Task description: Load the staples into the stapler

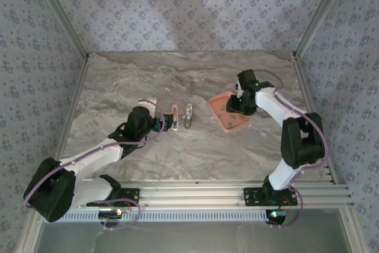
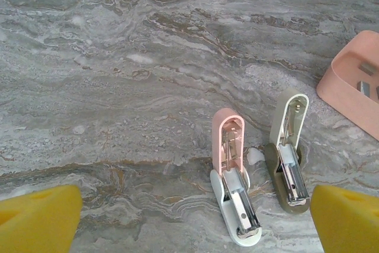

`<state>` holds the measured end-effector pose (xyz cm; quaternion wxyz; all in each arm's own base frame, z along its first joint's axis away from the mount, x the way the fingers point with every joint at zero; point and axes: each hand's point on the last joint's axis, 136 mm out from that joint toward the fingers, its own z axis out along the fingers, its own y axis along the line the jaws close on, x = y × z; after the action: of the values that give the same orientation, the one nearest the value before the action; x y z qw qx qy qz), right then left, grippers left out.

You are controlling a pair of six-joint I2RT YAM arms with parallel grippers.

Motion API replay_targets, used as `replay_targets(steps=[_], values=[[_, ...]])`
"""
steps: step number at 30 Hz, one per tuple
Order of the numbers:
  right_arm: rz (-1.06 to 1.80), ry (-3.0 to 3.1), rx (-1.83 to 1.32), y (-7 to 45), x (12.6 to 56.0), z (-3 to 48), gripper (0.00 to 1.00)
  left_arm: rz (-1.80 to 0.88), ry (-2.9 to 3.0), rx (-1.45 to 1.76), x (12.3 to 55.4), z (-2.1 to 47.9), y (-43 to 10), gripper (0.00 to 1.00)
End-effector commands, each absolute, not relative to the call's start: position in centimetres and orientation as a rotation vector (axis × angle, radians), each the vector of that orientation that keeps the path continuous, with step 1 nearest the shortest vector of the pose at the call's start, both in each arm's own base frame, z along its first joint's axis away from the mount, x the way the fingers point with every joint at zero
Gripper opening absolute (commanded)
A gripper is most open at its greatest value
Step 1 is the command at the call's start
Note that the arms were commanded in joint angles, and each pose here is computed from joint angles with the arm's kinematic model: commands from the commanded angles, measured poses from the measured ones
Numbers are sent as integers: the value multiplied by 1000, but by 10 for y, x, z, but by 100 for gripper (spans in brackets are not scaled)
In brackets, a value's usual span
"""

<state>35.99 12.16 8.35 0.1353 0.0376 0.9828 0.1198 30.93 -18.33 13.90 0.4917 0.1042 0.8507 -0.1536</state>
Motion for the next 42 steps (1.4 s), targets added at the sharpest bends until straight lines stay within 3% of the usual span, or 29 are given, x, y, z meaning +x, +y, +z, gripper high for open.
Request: replay_targets(steps=[1, 11, 15, 27, 42], values=[[269, 2873, 94, 115, 375, 78, 40, -360, 2036, 254, 312, 145, -181, 98], [265, 2884, 50, 128, 397, 62, 39, -338, 2059, 255, 318, 136, -182, 98], [200, 2928, 17, 124, 392, 58, 39, -350, 2068, 258, 320, 135, -186, 98], [48, 3018, -516, 121, 358, 50, 43, -365, 2073, 265, 320, 132, -189, 98], [-5, 3002, -635, 119, 365, 31, 42, -362, 2075, 263, 320, 133, -188, 98]])
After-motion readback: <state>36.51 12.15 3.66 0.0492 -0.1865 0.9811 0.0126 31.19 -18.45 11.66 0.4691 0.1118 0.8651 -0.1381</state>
